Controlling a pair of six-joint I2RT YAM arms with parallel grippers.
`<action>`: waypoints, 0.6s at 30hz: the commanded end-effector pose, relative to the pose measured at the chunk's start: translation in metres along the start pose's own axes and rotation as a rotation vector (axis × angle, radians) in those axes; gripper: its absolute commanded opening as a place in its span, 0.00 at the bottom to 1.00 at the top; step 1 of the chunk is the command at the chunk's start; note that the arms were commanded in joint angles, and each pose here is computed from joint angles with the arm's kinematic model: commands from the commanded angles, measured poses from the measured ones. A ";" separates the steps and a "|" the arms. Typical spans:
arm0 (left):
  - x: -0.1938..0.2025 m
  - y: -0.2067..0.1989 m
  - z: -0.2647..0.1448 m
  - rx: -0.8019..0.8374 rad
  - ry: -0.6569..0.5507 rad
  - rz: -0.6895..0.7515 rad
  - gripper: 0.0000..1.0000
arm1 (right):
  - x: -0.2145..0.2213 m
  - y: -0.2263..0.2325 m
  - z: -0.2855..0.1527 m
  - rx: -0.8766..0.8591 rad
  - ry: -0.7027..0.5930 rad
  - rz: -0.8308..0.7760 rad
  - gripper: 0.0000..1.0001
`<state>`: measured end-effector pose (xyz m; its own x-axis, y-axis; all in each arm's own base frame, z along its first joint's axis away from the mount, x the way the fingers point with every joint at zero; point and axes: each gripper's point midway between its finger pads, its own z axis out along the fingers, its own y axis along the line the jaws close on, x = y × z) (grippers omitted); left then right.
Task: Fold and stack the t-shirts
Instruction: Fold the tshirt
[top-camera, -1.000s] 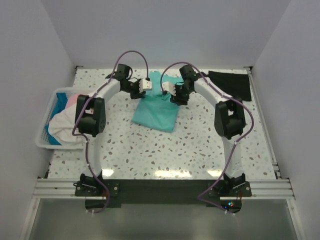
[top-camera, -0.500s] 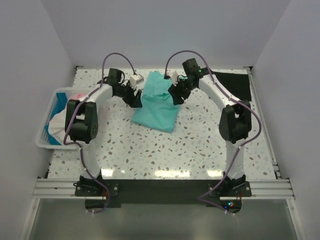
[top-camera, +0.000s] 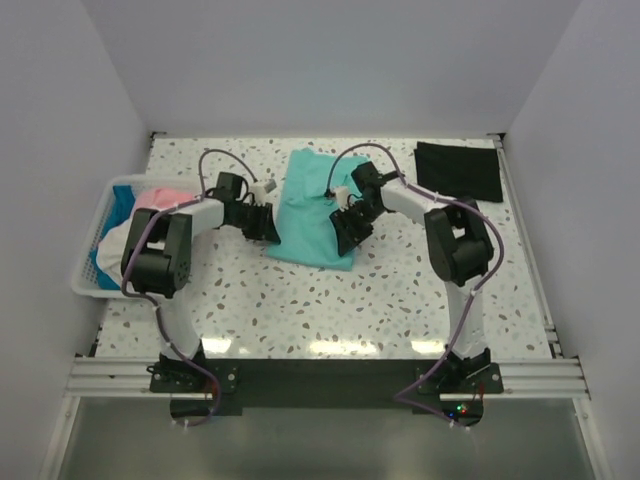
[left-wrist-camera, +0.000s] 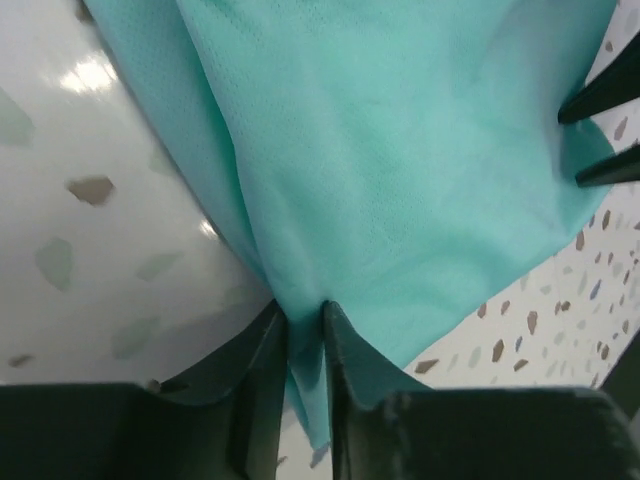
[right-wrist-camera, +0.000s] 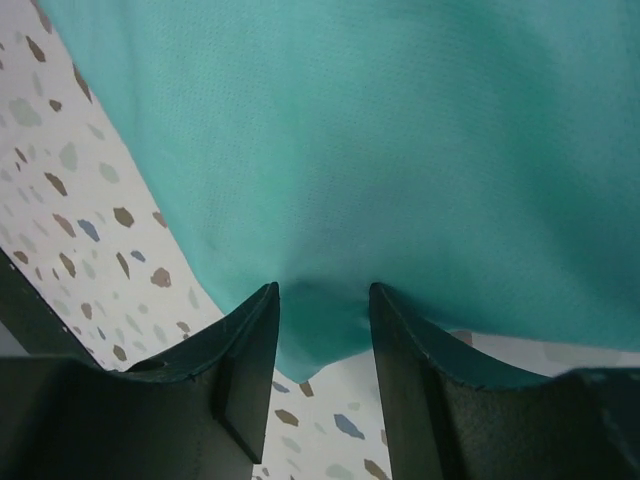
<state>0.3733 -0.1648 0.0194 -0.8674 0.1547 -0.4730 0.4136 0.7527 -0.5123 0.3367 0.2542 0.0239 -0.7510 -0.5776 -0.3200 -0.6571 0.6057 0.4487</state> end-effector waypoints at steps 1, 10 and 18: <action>0.057 -0.018 0.005 0.037 0.106 -0.125 0.21 | 0.023 -0.019 -0.006 0.105 0.035 0.014 0.46; 0.055 -0.047 -0.025 0.092 0.001 -0.064 0.46 | 0.030 0.013 -0.065 0.063 -0.031 -0.080 0.47; 0.040 -0.117 -0.060 0.258 -0.162 0.353 0.60 | 0.019 0.078 -0.070 -0.138 -0.118 -0.060 0.48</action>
<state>0.2871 -0.1842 0.0977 -0.7157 0.1840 -0.6738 0.6225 0.6056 -0.4958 0.2996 0.2298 0.1073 -0.7015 -0.5518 -0.4510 -0.7127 0.5485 0.4373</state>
